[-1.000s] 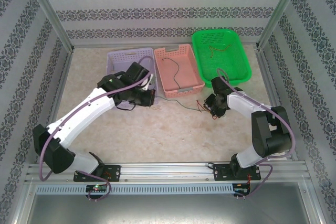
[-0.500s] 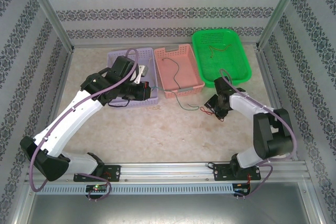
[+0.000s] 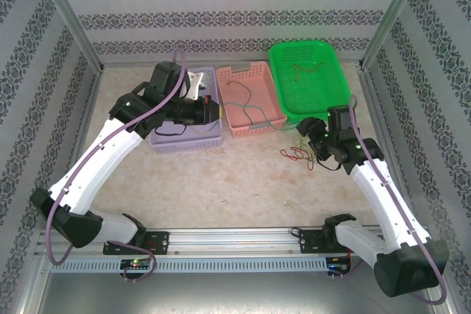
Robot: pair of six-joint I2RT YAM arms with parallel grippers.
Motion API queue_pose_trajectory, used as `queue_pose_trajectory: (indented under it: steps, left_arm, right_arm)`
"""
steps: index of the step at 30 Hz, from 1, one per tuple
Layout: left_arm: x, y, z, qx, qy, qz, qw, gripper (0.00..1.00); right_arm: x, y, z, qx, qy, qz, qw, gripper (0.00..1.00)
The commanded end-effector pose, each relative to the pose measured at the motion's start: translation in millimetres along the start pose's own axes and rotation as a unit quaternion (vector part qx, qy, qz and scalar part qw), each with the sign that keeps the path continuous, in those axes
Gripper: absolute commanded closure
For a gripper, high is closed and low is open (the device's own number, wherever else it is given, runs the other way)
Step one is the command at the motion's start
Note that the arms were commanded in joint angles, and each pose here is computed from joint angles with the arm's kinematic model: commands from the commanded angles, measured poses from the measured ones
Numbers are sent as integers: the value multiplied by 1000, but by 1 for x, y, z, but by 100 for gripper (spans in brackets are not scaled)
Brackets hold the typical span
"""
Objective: Untangle the cables
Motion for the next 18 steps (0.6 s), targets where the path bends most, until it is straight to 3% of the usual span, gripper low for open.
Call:
queue_pose_trajectory:
  steps: [1,10,18]
  left_arm:
    - [-15,-1,11,-8,-25,-48,999,100]
    - [4,-22,-5,30,-72,-37,996,100]
    - [35,-37,-44,74,-149,0,986,100]
  right_arm:
    - [19,13,-8,41,-22,46,998,31]
    - [30,23,-23,111,-23,82,990,30]
    - [1,8,-30,134,41,21,990,32]
Point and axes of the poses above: each hand's point on the last joint's axis, 136 mm out from that joint toward the fingers, its own y axis back along the fingers, its own x axis along the line the jaws close on, z = x × y, the point moved 3 cm from there along y, back along the fingers, and after that the axes turned 3 degrees about y, right-handed, at the moved point
